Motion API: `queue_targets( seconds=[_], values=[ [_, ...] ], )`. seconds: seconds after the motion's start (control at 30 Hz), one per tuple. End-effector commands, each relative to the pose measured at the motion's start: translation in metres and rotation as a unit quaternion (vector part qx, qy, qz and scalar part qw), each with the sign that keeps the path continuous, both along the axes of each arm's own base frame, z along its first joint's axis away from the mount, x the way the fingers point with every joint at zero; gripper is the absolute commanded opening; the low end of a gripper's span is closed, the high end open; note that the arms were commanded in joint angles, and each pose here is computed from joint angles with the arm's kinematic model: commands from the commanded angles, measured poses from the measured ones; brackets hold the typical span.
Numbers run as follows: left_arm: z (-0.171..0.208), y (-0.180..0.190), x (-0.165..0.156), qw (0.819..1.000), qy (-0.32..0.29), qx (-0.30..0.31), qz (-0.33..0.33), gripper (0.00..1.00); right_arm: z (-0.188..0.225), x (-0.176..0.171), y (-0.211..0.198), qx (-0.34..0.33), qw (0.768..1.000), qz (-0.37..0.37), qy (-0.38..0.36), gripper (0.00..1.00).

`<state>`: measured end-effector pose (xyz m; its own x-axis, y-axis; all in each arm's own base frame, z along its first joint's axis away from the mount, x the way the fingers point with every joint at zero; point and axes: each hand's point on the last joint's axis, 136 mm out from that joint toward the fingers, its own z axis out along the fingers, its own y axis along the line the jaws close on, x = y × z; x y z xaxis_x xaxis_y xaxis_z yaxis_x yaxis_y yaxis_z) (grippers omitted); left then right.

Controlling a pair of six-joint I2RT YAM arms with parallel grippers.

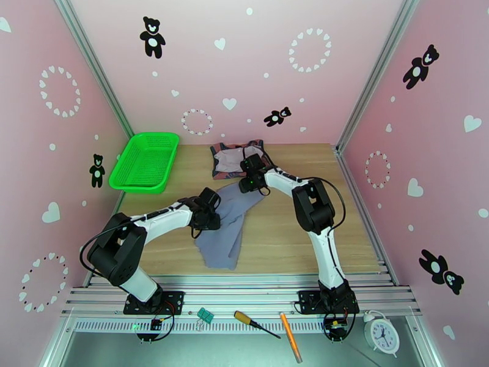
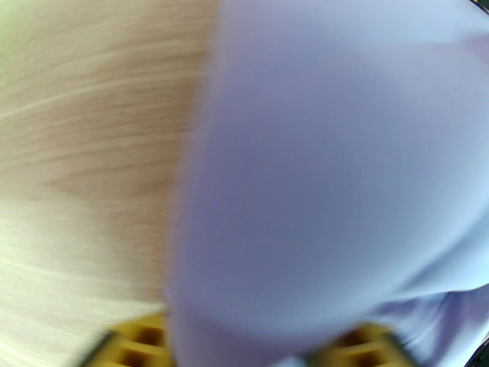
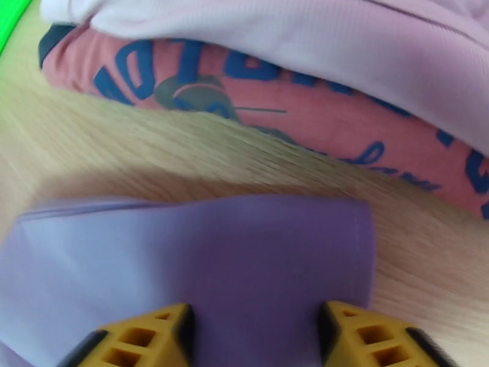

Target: Fold and stack the mixed laundry pile

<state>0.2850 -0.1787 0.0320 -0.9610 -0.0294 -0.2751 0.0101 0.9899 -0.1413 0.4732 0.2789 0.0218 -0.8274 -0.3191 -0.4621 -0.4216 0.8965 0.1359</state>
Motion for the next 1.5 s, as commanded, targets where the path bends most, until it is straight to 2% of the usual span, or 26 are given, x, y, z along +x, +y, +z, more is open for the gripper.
queue_targets(
  seconds=[0.0, 0.1, 0.2, 0.33, 0.43, 0.6, 0.83, 0.97, 1.13, 1.27, 1.4, 1.43, 1.47],
  values=[
    [0.013, 0.000, 0.012, 1.000, -0.021, 0.011, -0.015, 0.00, -0.030, -0.025, -0.020, -0.032, 0.998, -0.022, 0.051, 0.00],
    [0.037, -0.003, 0.017, 0.999, -0.038, 0.011, -0.031, 0.00, -0.007, -0.037, -0.034, -0.024, 0.999, -0.040, 0.026, 0.00],
    [0.083, -0.011, 0.022, 0.996, -0.073, -0.014, -0.056, 0.00, 0.042, -0.051, -0.053, -0.014, 0.998, -0.062, -0.025, 0.00],
    [0.159, -0.025, 0.015, 0.985, -0.121, -0.069, -0.100, 0.00, 0.137, -0.077, -0.077, 0.005, 0.990, -0.081, -0.115, 0.00],
    [0.198, -0.032, -0.001, 0.978, -0.128, -0.100, -0.133, 0.00, 0.205, -0.104, -0.093, 0.014, 0.980, -0.089, -0.177, 0.00],
    [0.227, -0.036, -0.026, 0.971, -0.113, -0.132, -0.164, 0.01, 0.280, -0.146, -0.117, 0.036, 0.964, -0.106, -0.239, 0.00],
    [0.255, -0.049, -0.047, 0.957, -0.101, -0.192, -0.192, 0.01, 0.336, -0.174, -0.140, 0.068, 0.944, -0.127, -0.297, 0.00],
    [0.253, -0.056, -0.046, 0.954, -0.091, -0.203, -0.200, 0.04, 0.352, -0.168, -0.142, 0.056, 0.938, -0.124, -0.319, 0.00],
    [0.214, -0.043, -0.008, 0.978, -0.081, -0.101, -0.164, 0.04, 0.346, -0.115, -0.135, -0.010, 0.938, -0.127, -0.323, 0.00],
    [0.159, -0.029, 0.037, 0.990, -0.055, 0.009, -0.129, 0.00, 0.308, -0.052, -0.121, -0.038, 0.950, -0.121, -0.285, 0.00],
    [0.102, 0.008, 0.082, 0.989, -0.032, 0.128, -0.062, 0.00, 0.242, 0.008, -0.088, -0.044, 0.968, -0.083, -0.234, 0.00],
    [0.091, 0.020, 0.092, 0.987, -0.029, 0.156, -0.040, 0.00, 0.227, 0.019, -0.080, -0.048, 0.971, -0.074, -0.224, 0.02],
    [0.083, 0.029, 0.099, 0.984, -0.027, 0.173, -0.021, 0.00, 0.212, 0.028, -0.075, -0.051, 0.973, -0.067, -0.213, 0.09]
  ],
)
